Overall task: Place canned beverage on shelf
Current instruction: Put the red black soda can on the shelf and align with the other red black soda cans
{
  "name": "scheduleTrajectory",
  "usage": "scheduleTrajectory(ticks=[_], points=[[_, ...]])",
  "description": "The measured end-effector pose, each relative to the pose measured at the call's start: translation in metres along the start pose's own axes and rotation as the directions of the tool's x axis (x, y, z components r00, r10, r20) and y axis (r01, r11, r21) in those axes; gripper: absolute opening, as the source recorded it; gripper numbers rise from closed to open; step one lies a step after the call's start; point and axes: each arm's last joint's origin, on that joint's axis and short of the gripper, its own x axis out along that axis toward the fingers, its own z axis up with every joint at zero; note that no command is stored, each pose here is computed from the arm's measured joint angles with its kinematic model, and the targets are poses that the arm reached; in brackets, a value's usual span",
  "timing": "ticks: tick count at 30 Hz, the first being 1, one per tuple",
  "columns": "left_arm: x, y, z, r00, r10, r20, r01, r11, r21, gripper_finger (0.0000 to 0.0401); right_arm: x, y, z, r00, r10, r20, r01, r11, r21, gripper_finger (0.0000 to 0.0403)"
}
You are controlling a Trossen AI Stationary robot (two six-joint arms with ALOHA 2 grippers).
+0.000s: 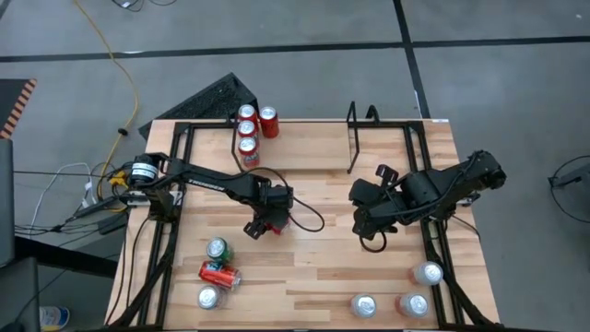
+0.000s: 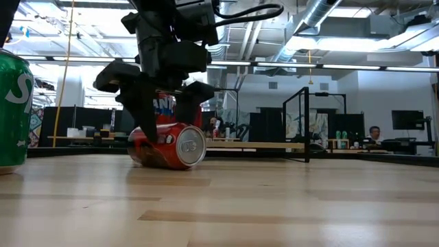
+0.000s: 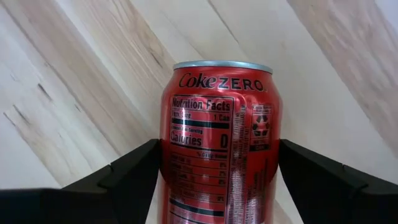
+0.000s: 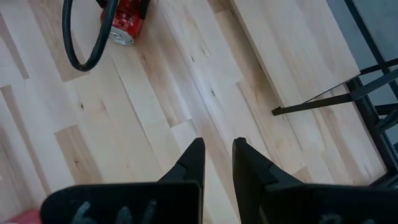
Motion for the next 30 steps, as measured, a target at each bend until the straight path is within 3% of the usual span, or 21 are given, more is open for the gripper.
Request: scheduleTrajectory(ticks=[11, 16, 21, 25, 30], points=[[0.001, -0.001, 0.001, 1.000, -0.018, 0.016, 0.018, 0.999, -0.044, 0.0265, 0.000, 0.000, 0.000, 1.000, 0.002, -0.001, -0.002, 1.000, 0.001, 0.0062], [-0.005, 0.004, 0.007, 0.999, 0.007, 0.045, -0.001, 0.989, -0.151, 0.0254, 0.000, 0.001, 0.000, 1.000, 0.006, 0.002, -0.006, 1.000, 0.002, 0.0062], [-0.011, 0.011, 0.014, 0.986, -0.003, 0.166, 0.045, 0.968, -0.248, 0.0254, -0.004, 0.008, -0.003, 0.999, 0.035, 0.024, -0.035, 0.999, -0.017, 0.0062], [-0.018, 0.014, 0.021, 0.964, 0.048, 0.260, 0.024, 0.963, -0.268, 0.0254, -0.012, 0.020, -0.011, 0.996, 0.070, 0.063, -0.066, 0.996, -0.057, 0.0062], [-0.021, 0.015, 0.024, 0.926, 0.062, 0.373, 0.056, 0.953, -0.298, 0.0254, -0.029, 0.043, -0.026, 0.972, 0.130, 0.194, -0.109, 0.987, -0.116, 0.0062]])
